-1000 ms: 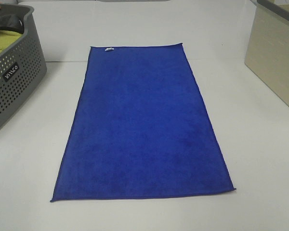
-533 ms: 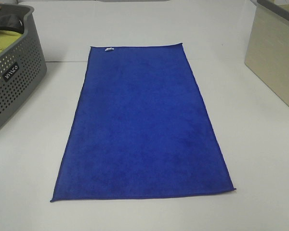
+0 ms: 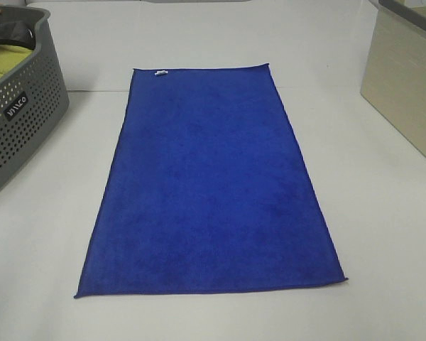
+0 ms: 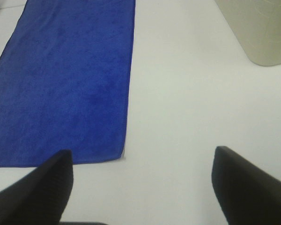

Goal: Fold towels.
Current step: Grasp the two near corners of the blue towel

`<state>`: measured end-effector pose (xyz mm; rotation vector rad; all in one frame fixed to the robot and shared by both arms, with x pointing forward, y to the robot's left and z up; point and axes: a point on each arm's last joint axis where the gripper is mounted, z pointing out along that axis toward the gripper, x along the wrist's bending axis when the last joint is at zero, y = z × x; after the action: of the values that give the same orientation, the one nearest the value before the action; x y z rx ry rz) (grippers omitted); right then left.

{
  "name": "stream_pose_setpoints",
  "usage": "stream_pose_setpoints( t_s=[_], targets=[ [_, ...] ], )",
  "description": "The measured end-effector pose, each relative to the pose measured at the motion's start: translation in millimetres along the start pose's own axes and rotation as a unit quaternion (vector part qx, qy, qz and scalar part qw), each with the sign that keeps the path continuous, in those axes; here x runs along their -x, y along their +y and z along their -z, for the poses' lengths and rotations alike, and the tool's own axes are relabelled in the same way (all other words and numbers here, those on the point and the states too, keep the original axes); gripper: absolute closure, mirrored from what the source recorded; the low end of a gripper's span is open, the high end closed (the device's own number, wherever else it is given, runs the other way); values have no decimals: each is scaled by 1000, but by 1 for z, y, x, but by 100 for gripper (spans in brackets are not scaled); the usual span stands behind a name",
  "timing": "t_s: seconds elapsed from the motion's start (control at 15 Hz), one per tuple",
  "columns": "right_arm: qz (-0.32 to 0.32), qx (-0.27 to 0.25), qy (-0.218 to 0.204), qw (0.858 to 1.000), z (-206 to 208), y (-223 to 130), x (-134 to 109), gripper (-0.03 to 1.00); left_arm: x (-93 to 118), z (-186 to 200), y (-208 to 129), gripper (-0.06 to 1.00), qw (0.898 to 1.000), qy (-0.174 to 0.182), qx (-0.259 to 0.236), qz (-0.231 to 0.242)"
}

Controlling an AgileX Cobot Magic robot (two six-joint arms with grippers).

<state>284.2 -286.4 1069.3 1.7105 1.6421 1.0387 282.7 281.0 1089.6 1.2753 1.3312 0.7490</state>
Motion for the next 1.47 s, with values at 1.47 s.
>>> stream_pose_setpoints(
  t_s=[1.47],
  targets=[
    [-101,-385,105,911,-257,21,11,24,-58,-254,-133,34,844,-29,-499,196]
  ],
)
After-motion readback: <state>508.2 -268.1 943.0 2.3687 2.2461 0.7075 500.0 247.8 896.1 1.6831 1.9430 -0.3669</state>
